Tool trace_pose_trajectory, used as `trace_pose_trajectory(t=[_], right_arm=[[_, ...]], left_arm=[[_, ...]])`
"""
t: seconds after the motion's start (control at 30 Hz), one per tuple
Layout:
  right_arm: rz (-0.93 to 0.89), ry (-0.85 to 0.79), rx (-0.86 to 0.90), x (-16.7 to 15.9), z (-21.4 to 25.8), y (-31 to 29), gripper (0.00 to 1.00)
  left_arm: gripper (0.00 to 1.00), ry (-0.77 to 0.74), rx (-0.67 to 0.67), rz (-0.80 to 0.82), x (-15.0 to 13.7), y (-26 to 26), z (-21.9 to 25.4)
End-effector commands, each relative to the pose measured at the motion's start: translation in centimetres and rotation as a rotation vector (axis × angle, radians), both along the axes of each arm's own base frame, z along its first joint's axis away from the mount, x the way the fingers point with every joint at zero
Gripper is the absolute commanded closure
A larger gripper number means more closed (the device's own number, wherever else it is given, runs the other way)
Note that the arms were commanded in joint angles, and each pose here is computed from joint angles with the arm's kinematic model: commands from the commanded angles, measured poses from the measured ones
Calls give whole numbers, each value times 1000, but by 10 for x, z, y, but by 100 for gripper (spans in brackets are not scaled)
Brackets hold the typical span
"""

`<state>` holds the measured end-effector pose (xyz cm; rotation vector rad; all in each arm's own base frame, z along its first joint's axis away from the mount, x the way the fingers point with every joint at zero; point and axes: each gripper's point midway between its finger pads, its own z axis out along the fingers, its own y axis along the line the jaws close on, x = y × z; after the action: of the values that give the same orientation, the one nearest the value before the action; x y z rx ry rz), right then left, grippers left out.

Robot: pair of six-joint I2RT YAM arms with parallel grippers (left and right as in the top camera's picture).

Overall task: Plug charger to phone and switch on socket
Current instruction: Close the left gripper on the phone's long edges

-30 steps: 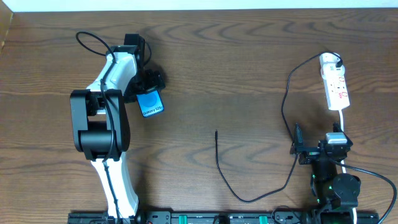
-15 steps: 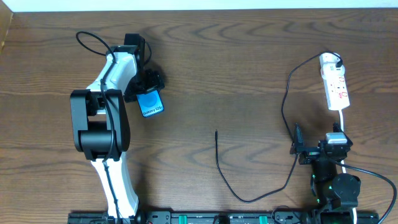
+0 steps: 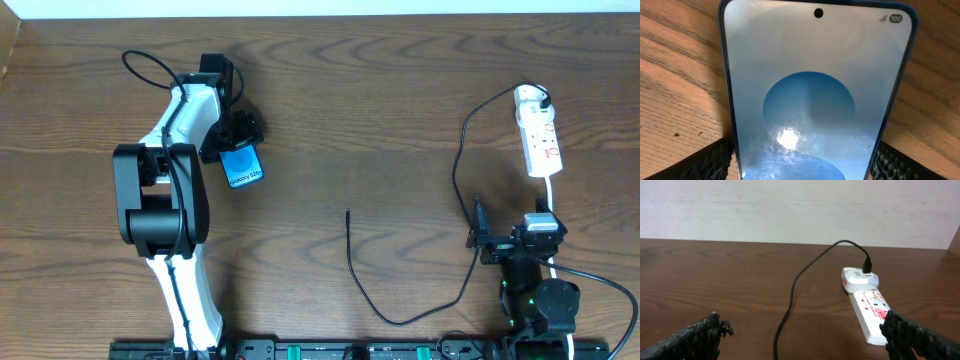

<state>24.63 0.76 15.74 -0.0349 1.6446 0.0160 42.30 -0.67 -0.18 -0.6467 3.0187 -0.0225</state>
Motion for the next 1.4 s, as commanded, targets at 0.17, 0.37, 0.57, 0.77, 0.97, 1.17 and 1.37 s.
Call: trace_pose_trajectory(t=[0.17, 0.37, 0.57, 0.77, 0.97, 1.17, 1.37], right_arm=[[-7, 0, 6, 0, -1, -1, 1], [-7, 0, 6, 0, -1, -1, 1], [-7, 0, 6, 0, -1, -1, 1], [-7, 0, 6, 0, -1, -1, 1], [-7, 0, 6, 0, -1, -1, 1], [-7, 0, 6, 0, -1, -1, 1], [-7, 0, 6, 0, -1, -1, 1]], left_arm=[[19, 42, 17, 12, -10, 5, -14], [21, 40, 17, 11, -10, 5, -14], [23, 41, 17, 12, -10, 5, -14], [31, 41, 17, 11, -10, 5, -14], [35, 40, 17, 12, -10, 5, -14], [55, 41, 17, 12, -10, 5, -14], [88, 40, 17, 12, -10, 5, -14]])
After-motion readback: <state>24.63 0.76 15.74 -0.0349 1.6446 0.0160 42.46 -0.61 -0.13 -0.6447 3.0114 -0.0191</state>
